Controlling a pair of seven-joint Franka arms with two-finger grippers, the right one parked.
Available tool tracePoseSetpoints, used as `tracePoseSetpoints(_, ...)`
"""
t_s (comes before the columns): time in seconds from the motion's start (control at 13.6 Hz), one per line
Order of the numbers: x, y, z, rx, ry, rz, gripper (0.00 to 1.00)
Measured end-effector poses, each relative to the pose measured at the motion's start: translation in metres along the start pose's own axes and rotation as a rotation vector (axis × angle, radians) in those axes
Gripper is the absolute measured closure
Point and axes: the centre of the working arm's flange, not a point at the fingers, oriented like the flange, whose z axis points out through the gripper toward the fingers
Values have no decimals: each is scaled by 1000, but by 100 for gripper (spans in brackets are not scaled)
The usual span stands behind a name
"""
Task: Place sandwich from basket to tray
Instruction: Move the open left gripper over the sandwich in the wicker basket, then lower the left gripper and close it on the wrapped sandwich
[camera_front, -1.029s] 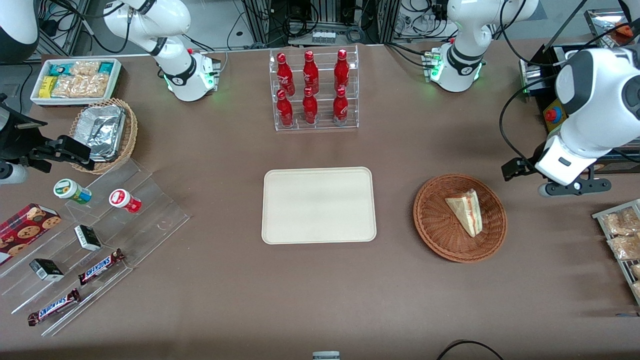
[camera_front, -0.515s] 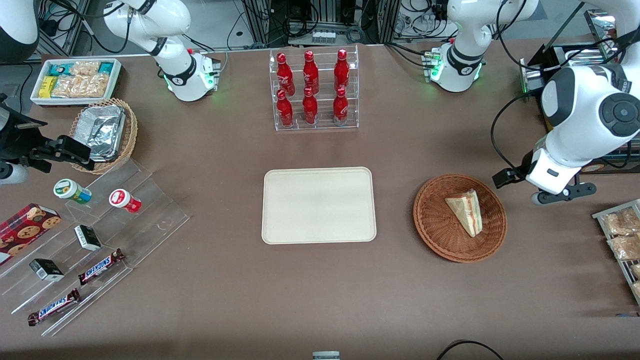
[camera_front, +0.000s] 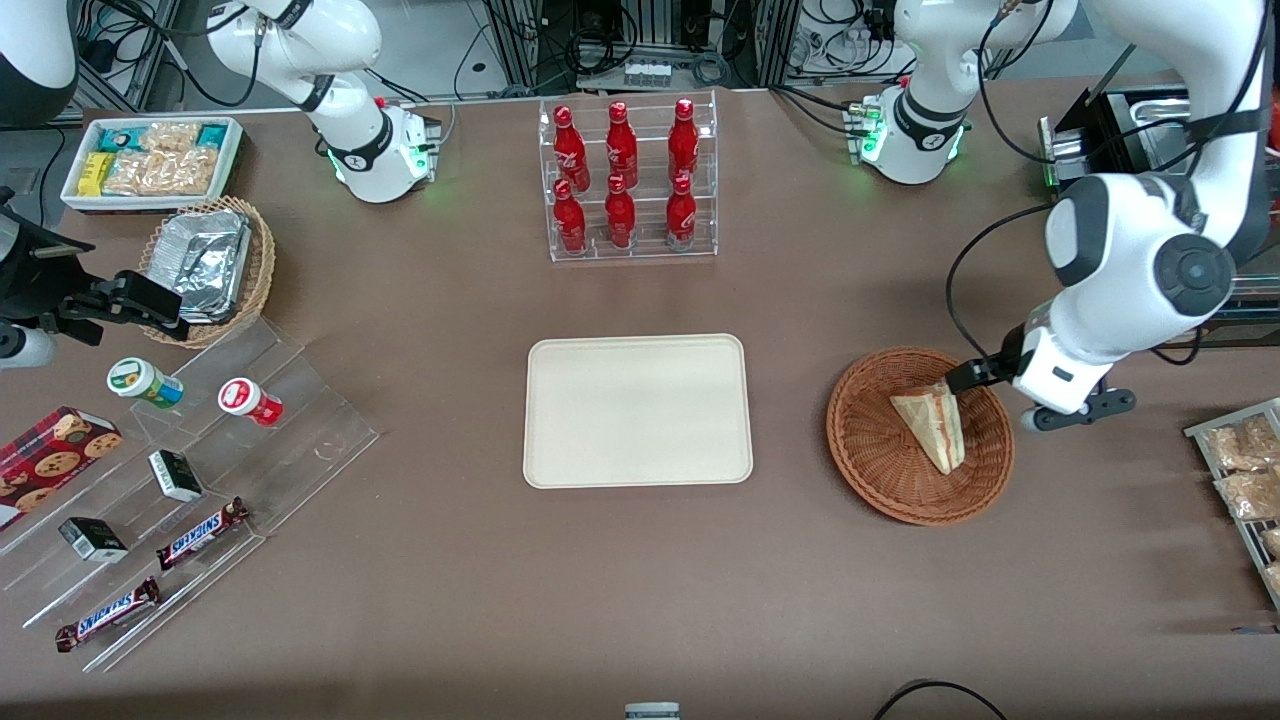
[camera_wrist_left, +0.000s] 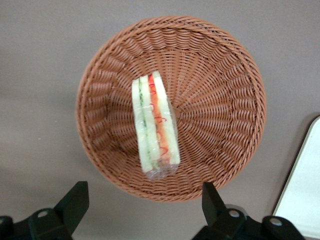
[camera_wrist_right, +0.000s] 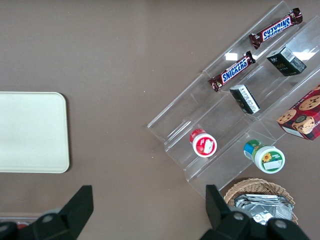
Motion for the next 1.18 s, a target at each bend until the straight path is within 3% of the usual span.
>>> tracePoseSetpoints(0.37, 4, 16, 22, -3, 12, -44, 0)
tracePoseSetpoints(0.59, 6, 16, 25, -12, 54, -56, 0)
tracePoseSetpoints(0.81, 1, 12, 44, 1, 102, -78, 0)
tracePoseSetpoints(1.18, -5, 10, 57, 7, 96, -116, 0)
